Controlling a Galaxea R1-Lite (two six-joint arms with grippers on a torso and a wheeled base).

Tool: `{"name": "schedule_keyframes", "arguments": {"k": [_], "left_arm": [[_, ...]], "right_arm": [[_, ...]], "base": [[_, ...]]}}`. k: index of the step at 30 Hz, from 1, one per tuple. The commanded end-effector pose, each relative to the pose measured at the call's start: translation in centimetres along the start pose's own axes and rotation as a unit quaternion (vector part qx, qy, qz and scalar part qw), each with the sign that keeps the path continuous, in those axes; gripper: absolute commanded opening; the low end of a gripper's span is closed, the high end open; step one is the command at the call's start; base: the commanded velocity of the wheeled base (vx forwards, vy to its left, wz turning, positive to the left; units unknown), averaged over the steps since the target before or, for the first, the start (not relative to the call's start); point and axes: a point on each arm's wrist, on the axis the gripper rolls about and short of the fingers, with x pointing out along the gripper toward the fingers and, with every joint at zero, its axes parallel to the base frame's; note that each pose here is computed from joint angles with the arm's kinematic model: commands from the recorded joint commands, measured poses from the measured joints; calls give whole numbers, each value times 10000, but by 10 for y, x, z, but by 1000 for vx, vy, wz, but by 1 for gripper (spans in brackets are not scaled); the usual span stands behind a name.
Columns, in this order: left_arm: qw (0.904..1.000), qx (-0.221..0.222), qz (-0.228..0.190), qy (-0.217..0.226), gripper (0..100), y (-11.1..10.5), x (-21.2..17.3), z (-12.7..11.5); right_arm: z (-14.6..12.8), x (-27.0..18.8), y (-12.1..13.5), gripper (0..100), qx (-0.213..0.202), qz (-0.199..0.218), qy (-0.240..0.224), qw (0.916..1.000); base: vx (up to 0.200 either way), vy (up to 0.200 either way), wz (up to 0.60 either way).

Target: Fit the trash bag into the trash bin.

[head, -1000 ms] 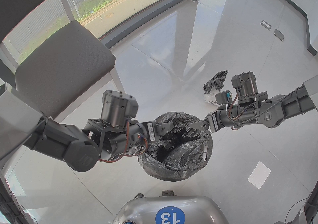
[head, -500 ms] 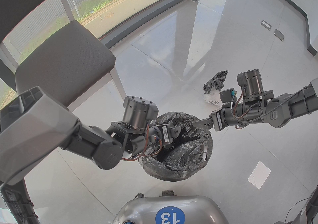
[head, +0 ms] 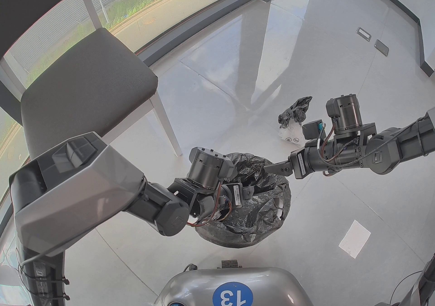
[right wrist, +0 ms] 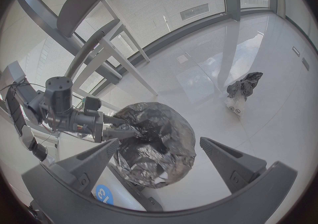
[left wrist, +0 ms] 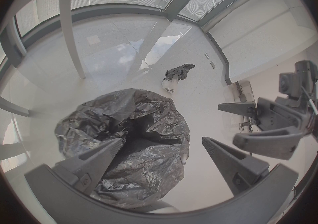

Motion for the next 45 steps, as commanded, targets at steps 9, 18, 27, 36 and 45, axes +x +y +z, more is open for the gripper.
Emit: {"name": "schedule_keyframes", "arguments": {"k": [9,18,27,36,45], "left_arm": [[9973,-359,625,-114,100,56,-4,17],[9947,-573,790,-319,100,76,-24,32],[9955,-550,660,-413,100,66,-30,36],[9953,-660,441,-553,100,50,-35,38],[9982,-452,-390,-112,100,-26,-31,-1]], "right_arm": [[-3,-2,0,100,7,-49,34,10000],[-6,-2,1,100,12,-46,79,10000],[-6,-1,2,100,-4,-34,80,10000],[-6,-1,3,100,-16,-20,97,9999],[-7,0,3,100,-32,-21,113,9999]], "base": [[0,0,0],[0,0,0],[0,0,0],[0,0,0],[0,0,0]]}}
